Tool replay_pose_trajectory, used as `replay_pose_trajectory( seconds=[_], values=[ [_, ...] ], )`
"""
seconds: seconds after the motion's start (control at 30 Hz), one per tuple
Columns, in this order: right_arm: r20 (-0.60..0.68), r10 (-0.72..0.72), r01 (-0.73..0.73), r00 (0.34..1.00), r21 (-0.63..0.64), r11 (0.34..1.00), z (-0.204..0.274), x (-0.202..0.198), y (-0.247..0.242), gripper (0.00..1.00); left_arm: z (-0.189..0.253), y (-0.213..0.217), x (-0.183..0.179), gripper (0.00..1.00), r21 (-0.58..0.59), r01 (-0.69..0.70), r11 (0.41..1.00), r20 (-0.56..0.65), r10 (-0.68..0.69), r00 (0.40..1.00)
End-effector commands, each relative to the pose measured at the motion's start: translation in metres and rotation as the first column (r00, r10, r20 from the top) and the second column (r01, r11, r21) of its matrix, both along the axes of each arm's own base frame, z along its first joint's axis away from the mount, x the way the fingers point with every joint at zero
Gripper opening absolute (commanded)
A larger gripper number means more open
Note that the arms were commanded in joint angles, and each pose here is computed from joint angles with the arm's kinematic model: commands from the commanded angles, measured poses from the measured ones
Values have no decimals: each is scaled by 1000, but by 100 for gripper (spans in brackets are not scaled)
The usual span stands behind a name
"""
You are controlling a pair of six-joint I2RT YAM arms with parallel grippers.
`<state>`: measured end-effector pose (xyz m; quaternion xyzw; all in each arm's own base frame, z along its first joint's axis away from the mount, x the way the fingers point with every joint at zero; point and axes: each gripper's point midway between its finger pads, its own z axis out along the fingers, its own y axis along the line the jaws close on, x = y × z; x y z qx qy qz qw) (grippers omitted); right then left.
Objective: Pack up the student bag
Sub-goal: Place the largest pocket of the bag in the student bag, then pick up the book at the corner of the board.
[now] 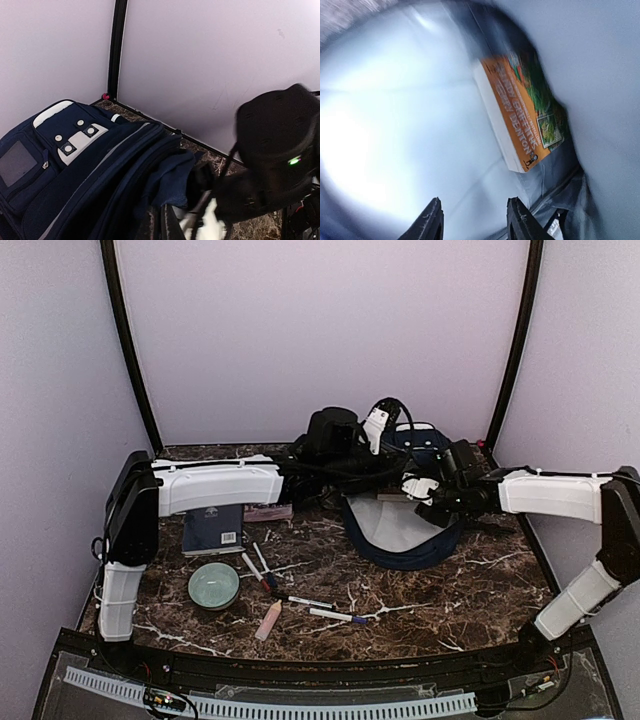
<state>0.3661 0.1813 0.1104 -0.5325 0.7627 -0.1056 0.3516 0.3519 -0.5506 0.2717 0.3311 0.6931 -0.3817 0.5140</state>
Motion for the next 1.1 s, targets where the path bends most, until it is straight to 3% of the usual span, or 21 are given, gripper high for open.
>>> replay_pose_trajectory(
  seconds=[0.0, 0.33, 0.5, 0.63, 0.77, 0.83, 0.97, 1.07],
  values=[
    [-170, 160, -126, 972, 193, 973, 15, -68, 21, 44, 54, 3, 7, 0, -126, 23, 992, 30, -19, 999],
    [-356, 401, -246, 844, 407, 880, 57, -166, 30, 44, -19, -6, -3, 0, -60, 107, 992, -126, -114, 985],
    [-355, 496, -271, 792, 524, 808, 104, -178, 48, 43, -63, -7, -31, 0, -21, 197, 980, -250, -196, 948],
    [-311, 533, -298, 787, 565, 769, 134, -170, 59, 44, -87, -2, -49, 1, 22, 243, 970, -326, -222, 919],
    [-292, 531, -285, 795, 594, 752, 152, -152, 70, 43, -78, 16, -51, 31, 53, 249, 967, -357, -215, 909],
    [-260, 492, -259, 831, 601, 756, 166, -133, 76, 43, -63, 35, -48, 41, 68, 233, 970, -350, -196, 916],
    [-162, 359, -182, 919, 633, 752, 192, -80, 89, 44, -43, 86, -31, 50, 114, 152, 982, -329, -107, 938],
    [-170, 271, -82, 947, 691, 719, 197, -44, 103, 44, -37, 130, -8, 53, 147, 48, 988, -324, 2, 946]
  ],
)
